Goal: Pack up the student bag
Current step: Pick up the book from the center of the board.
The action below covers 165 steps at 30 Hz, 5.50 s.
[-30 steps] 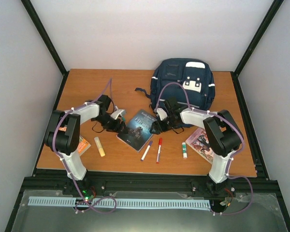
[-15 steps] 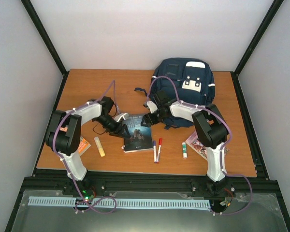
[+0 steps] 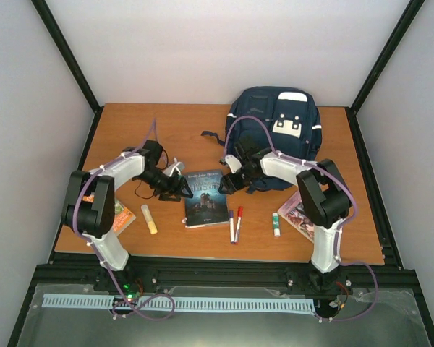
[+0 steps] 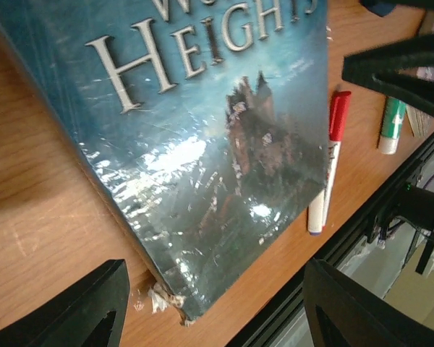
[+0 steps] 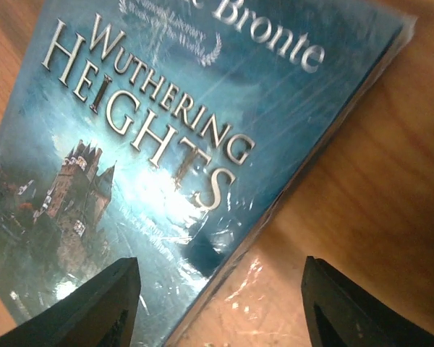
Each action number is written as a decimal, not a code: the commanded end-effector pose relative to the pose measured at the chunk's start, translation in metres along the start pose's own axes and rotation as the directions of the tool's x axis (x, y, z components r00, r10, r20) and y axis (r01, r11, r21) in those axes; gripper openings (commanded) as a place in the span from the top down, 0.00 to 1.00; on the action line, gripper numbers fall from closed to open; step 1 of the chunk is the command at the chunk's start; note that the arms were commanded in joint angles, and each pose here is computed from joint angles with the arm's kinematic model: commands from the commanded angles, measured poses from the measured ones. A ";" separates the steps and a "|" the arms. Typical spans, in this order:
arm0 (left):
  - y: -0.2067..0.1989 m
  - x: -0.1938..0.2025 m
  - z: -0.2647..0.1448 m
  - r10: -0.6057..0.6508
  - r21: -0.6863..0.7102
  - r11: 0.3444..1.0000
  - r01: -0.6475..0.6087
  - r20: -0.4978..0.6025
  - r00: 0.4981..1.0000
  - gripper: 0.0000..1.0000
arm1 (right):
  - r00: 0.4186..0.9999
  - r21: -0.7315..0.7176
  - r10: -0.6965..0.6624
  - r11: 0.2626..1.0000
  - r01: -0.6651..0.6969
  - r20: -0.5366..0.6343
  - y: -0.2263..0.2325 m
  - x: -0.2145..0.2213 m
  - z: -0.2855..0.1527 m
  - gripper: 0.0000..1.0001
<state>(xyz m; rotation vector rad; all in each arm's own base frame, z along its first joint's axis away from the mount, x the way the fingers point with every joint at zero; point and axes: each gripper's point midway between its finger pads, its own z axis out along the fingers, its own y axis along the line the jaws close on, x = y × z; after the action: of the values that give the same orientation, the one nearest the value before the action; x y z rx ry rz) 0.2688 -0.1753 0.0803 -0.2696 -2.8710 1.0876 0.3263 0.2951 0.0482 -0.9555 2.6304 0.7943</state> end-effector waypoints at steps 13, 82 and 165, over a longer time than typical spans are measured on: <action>0.045 -0.016 0.048 -0.249 0.012 0.969 0.248 0.027 0.968 0.24 | 0.982 -0.046 0.127 0.990 -0.135 -0.137 -0.013 0.045 0.048 0.69; -0.126 -0.053 -0.064 0.189 0.347 0.912 -0.220 0.121 0.975 0.99 | 0.987 -0.120 0.032 0.993 -0.013 0.156 0.010 -0.017 -0.102 0.44; -0.221 -0.144 -0.100 0.313 0.471 0.746 -0.471 0.376 0.872 0.44 | 0.882 -0.477 0.233 0.879 -0.011 0.409 0.043 -0.099 -0.221 0.73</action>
<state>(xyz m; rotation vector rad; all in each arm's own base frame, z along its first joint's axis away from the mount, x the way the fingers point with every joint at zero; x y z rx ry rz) 0.4012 -0.2916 0.2469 -0.5170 -2.5489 2.0373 0.3652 0.2488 0.2723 -0.5452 2.2017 1.5514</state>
